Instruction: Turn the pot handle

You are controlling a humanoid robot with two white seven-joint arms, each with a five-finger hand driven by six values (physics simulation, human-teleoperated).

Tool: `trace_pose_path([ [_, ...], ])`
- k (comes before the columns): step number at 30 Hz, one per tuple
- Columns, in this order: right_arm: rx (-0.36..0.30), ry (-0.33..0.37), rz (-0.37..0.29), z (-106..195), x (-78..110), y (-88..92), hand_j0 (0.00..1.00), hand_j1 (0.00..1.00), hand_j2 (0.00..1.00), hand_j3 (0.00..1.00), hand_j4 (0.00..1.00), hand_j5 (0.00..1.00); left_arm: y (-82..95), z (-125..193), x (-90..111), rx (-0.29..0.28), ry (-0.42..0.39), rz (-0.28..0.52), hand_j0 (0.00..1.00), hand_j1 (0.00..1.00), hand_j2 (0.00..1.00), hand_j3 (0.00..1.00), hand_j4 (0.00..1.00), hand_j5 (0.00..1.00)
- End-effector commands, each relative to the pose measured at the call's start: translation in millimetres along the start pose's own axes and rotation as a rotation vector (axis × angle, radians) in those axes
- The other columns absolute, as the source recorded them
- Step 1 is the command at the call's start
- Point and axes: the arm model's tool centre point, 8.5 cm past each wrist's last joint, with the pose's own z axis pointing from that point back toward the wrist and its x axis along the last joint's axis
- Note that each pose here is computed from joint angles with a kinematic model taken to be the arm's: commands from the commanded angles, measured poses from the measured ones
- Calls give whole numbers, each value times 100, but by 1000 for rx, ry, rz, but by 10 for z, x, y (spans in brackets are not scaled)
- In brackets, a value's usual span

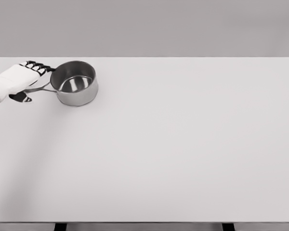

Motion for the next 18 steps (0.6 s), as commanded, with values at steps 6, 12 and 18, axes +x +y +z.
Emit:
trace_pose_path([
  [6,0,0,0,0,-1,0,100,100,100,100,100,100,-67,-13,-140,-21,34,30,100,100,100,100,100,100],
  [12,0,0,0,0,-1,0,100,100,100,100,100,100,-45,-35,-231,-21,56,45,100,100,100,100,100,100],
  [18,0,0,0,0,-1,0,100,100,100,100,100,100,-40,-60,-358,-29,87,69,100,100,100,100,100,100],
])
